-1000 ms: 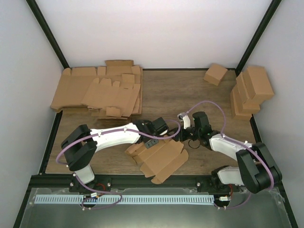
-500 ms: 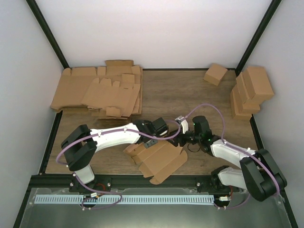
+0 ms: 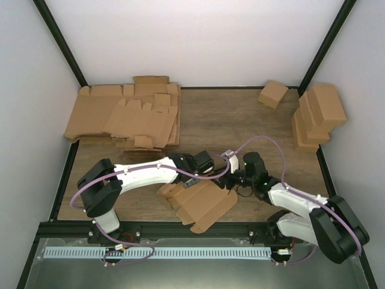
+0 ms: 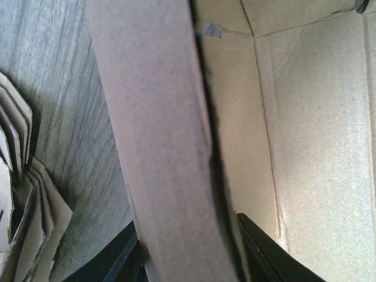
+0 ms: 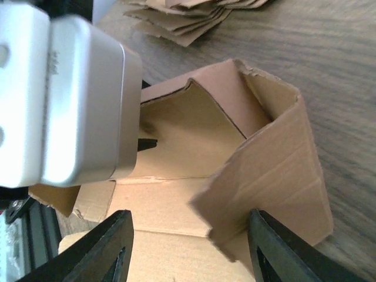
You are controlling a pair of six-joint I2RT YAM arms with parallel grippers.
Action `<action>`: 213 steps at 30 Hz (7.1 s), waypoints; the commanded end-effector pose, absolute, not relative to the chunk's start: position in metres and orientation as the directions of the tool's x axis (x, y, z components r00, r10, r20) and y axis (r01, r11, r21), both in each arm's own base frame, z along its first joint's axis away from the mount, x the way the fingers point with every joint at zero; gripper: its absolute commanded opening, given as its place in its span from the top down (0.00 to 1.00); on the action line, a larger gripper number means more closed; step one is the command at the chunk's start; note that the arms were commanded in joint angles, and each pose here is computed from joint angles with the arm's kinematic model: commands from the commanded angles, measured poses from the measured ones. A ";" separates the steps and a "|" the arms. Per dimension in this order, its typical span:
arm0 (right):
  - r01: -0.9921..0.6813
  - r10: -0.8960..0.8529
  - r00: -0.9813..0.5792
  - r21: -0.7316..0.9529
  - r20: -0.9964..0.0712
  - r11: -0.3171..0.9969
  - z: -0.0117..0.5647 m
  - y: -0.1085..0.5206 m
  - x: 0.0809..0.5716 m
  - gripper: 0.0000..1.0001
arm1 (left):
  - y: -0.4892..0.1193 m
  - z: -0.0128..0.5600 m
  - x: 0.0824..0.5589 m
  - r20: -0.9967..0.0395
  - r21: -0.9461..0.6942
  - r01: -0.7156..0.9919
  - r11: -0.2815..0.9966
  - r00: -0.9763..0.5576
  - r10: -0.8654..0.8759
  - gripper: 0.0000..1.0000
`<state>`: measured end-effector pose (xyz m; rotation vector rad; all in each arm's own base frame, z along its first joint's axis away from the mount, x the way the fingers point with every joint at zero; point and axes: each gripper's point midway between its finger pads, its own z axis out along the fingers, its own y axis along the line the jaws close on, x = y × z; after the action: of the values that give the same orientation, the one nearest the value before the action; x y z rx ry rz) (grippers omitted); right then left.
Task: Fold the paper box
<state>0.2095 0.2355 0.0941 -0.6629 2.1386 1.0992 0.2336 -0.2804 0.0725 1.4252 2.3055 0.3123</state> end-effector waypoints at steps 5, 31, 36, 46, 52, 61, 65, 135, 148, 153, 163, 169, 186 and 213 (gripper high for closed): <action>-0.564 0.118 -0.610 0.533 -0.784 0.631 0.127 0.191 0.235 0.48 | -0.284 0.086 0.236 -0.256 0.425 0.786 0.448 -0.370 0.893 0.63; -0.563 0.096 -0.790 0.778 -0.606 0.278 0.123 0.219 0.285 0.47 | -0.291 0.087 0.230 -0.265 0.423 0.798 0.430 -0.345 0.900 0.63; -0.577 0.054 -0.791 0.772 -0.610 0.266 0.116 0.217 0.263 0.53 | -0.291 0.085 0.229 -0.257 0.433 0.796 0.424 -0.341 0.904 0.63; -0.604 0.033 -0.772 0.748 -0.635 0.276 0.107 0.217 0.230 0.56 | -0.292 0.083 0.228 -0.241 0.464 0.788 0.404 -0.327 0.914 0.65; -0.668 0.015 -0.709 0.679 -0.705 0.306 0.105 0.224 0.218 0.46 | -0.294 0.081 0.224 -0.237 0.469 0.792 0.391 -0.313 0.920 0.66; -0.713 0.031 -0.622 0.583 -0.782 0.390 0.098 0.224 0.216 0.41 | -0.298 0.078 0.216 -0.225 0.481 0.801 0.356 -0.279 0.933 0.66; -0.705 0.049 -0.594 0.549 -0.803 0.449 0.096 0.217 0.220 0.36 | -0.302 0.077 0.211 -0.232 0.470 0.812 0.346 -0.265 0.936 0.66; -0.592 0.077 -0.579 0.483 -0.812 0.645 0.122 0.201 0.254 0.34 | -0.299 0.146 0.293 -0.624 -0.296 0.655 0.695 -0.684 0.379 0.64; -0.545 0.023 -0.574 0.403 -0.819 0.735 0.131 0.203 0.298 0.34 | -0.241 0.168 0.315 -0.707 -0.205 0.476 0.855 -0.676 0.206 0.00; -0.521 -0.006 -0.618 0.403 -0.787 0.752 0.122 0.208 0.312 0.34 | -0.231 0.149 0.313 -0.670 -0.260 0.446 0.856 -0.722 0.173 0.00; -0.485 -0.079 -0.701 0.393 -0.708 0.781 0.085 0.216 0.335 0.38 | -0.229 0.127 0.312 -0.629 -0.251 0.454 0.855 -0.748 0.212 0.25; -0.481 -0.097 -0.726 0.402 -0.681 0.779 0.072 0.222 0.341 0.48 | -0.231 0.110 0.318 -0.590 -0.242 0.432 0.869 -0.776 0.221 0.35; -0.615 -0.140 -0.557 0.293 -0.819 0.732 0.100 0.232 0.328 0.99 | -0.206 0.147 0.326 -0.699 -0.196 0.338 0.920 -0.707 0.111 0.43; -0.792 0.038 -0.015 0.035 -0.999 0.609 0.195 0.226 0.272 0.98 | -0.213 0.169 0.334 -0.573 -0.449 0.448 0.773 -0.808 0.135 0.45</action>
<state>0.2737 0.2229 0.1732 -0.6690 1.5563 0.7596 0.3557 -0.1952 0.1888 0.3247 2.3770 -0.6249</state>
